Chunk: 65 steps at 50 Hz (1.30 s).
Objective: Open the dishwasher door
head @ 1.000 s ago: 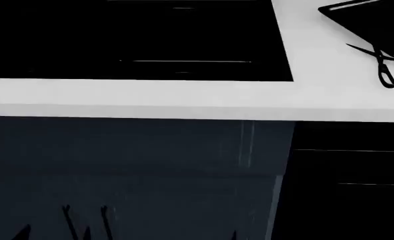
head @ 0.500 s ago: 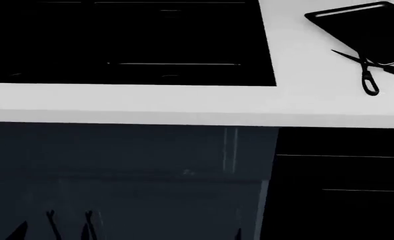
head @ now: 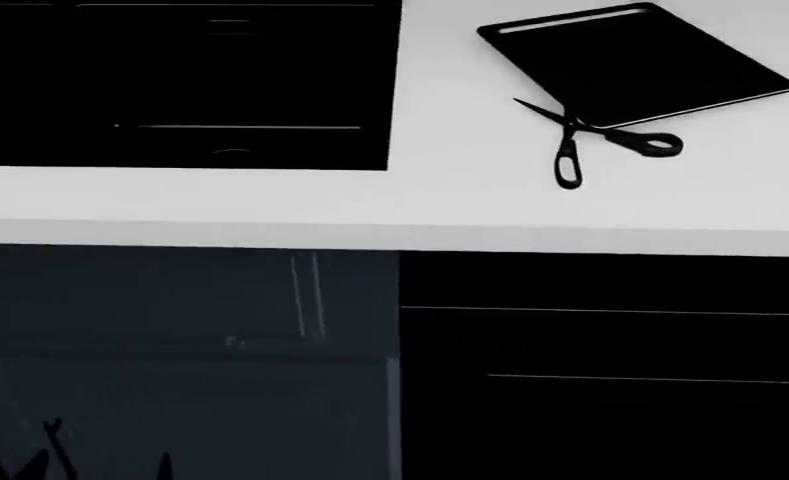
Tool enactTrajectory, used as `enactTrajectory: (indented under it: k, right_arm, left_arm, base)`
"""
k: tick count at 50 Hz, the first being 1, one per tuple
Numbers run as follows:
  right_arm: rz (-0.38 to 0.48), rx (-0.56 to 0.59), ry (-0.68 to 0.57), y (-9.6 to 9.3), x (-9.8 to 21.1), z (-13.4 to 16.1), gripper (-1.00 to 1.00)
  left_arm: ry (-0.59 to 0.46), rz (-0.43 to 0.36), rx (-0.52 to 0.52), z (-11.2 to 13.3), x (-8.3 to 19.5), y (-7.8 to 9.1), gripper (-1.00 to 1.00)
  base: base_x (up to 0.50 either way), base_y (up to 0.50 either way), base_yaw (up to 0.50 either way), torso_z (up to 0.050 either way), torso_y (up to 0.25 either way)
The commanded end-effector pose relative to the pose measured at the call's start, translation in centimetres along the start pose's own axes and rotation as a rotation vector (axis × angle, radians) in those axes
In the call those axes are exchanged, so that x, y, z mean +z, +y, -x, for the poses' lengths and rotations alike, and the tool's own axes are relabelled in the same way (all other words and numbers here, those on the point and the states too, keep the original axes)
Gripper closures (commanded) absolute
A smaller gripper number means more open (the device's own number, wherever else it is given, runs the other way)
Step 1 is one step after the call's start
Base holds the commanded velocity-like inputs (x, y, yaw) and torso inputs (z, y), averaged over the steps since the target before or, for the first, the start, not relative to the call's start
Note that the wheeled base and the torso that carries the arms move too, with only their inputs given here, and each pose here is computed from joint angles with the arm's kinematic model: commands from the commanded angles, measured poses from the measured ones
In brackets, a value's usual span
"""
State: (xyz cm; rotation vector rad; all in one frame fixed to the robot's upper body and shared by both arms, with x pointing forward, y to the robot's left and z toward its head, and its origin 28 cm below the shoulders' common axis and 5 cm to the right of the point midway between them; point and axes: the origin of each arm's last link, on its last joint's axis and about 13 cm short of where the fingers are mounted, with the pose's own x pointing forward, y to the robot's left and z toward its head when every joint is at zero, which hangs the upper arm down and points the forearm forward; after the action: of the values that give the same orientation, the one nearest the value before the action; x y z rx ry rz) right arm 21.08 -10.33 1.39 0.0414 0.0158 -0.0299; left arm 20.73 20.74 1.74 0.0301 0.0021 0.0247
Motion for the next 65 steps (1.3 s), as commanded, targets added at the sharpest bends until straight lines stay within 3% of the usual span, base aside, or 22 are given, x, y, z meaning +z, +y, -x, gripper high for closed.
enactTrajectory:
  k: [1, 23, 35, 43, 50, 65]
  right_arm:
    - [0.019, 0.002, -0.007, 0.2, 0.1, 0.0, -1.00]
    - [0.046, 0.023, 0.000, 0.6, -0.6, -0.1, -1.00]
    - [0.030, 0.036, 0.023, 0.6, -1.6, 0.0, -1.00]
    - [0.094, 0.018, -0.023, 0.3, -0.8, -0.3, -1.00]
    - [0.086, 0.007, -0.031, 0.1, -0.4, -0.3, -1.00]
    - [0.120, 0.032, -0.051, 0.6, 0.3, -0.2, -1.00]
  left_arm:
    - [0.008, -0.007, -0.004, 0.1, -0.4, -0.1, -1.00]
    - [-0.018, -0.051, -0.041, 0.5, -0.2, -1.0, -1.00]
    - [0.014, -0.060, -0.018, 0.4, -1.1, -0.4, -1.00]
    - [-0.011, -0.059, -0.008, -0.2, -0.4, -0.1, -1.00]
    - [-0.012, -0.064, -0.015, -0.2, -0.7, -0.2, -1.00]
    - [-0.010, -0.055, -0.005, -0.5, -0.7, 0.2, -1.00]
  base:
    - [0.00, -0.50, 0.00, 0.000, 0.000]
    - [0.00, -0.50, 0.00, 0.000, 0.000]
    - [0.00, -0.50, 0.00, 0.000, 0.000]
    - [0.00, -0.50, 0.00, 0.000, 0.000]
    - [0.00, -0.50, 0.00, 0.000, 0.000]
    - [0.00, -0.01, 0.00, 0.000, 0.000]
